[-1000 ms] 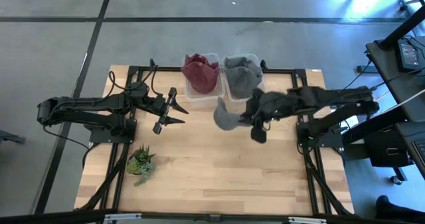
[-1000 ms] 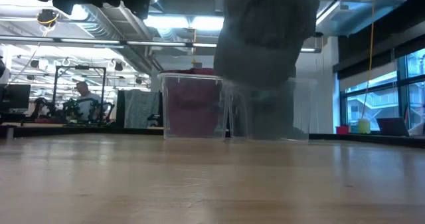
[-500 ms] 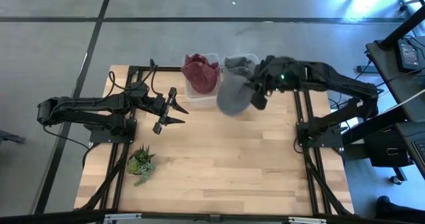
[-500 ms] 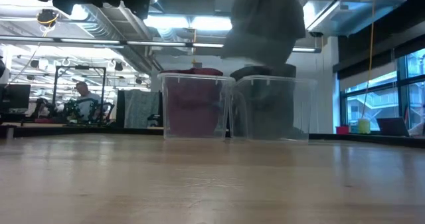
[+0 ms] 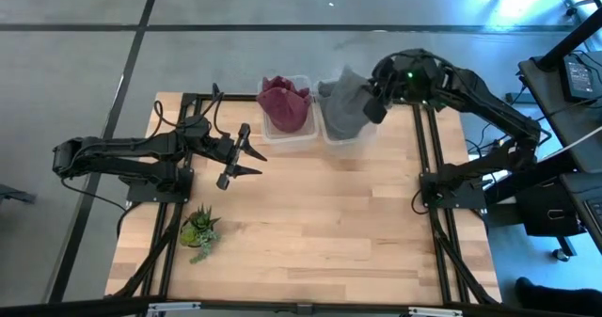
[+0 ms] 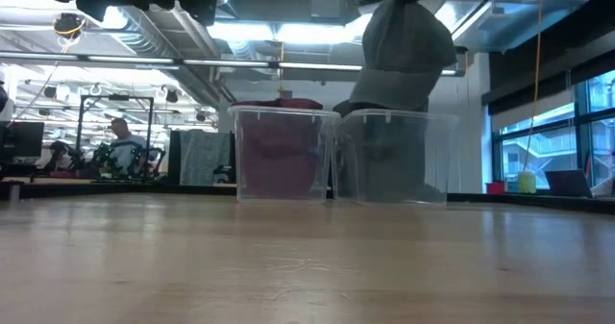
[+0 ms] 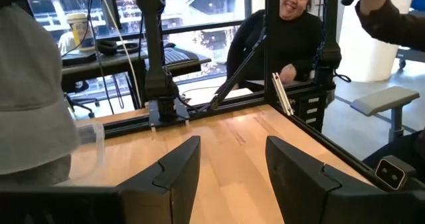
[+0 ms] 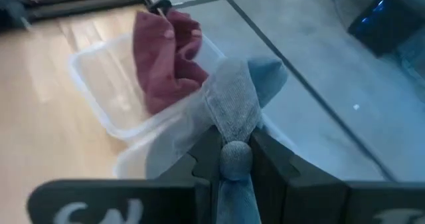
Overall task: Pick & Place hat
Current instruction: Put the black cap into the right transparent bin
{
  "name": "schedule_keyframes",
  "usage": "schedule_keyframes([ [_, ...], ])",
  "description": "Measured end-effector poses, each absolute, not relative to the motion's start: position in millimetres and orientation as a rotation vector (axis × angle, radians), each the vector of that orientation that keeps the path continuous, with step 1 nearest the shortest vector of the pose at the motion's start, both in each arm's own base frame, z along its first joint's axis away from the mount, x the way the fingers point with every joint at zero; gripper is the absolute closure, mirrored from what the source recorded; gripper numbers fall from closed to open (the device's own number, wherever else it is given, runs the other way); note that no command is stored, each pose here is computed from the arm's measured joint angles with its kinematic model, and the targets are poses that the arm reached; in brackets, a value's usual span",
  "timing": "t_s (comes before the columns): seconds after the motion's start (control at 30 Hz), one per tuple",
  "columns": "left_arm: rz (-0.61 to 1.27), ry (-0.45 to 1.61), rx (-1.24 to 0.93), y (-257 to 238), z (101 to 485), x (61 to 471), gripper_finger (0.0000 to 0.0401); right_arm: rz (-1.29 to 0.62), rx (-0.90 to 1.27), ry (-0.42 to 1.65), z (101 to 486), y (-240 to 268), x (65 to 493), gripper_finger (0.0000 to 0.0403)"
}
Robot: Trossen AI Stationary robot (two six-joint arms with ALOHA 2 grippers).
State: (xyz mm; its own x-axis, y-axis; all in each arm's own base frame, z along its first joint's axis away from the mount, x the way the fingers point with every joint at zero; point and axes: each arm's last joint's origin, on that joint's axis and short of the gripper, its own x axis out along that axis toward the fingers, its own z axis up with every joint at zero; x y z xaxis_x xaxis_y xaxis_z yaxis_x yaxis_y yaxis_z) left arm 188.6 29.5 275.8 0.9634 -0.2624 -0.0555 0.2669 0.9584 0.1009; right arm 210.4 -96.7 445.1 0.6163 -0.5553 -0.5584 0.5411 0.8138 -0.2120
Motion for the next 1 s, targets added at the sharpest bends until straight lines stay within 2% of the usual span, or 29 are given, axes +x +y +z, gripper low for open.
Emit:
schedule_keyframes([
  [0.17, -0.268, 0.042, 0.106, 29.5, 275.8, 188.6, 0.0233, -0.575, -0.086, 0.694, 440.6, -100.2, 216.4, 0.0343],
  [0.4, -0.268, 0.042, 0.105, 29.5, 275.8, 188.6, 0.0235, -0.434, -0.063, 0.727, 430.3, -97.0, 226.4, 0.0343],
  [0.67, -0.268, 0.05, 0.101, 29.5, 275.0, 188.6, 0.0234, -0.411, -0.044, 0.9, 389.9, -97.8, 230.0, 0.0343],
  [1.0, -0.269, 0.051, 0.1, 29.5, 274.9, 188.6, 0.0234, -0.378, -0.084, 0.896, 343.4, -103.6, 245.6, 0.0341],
])
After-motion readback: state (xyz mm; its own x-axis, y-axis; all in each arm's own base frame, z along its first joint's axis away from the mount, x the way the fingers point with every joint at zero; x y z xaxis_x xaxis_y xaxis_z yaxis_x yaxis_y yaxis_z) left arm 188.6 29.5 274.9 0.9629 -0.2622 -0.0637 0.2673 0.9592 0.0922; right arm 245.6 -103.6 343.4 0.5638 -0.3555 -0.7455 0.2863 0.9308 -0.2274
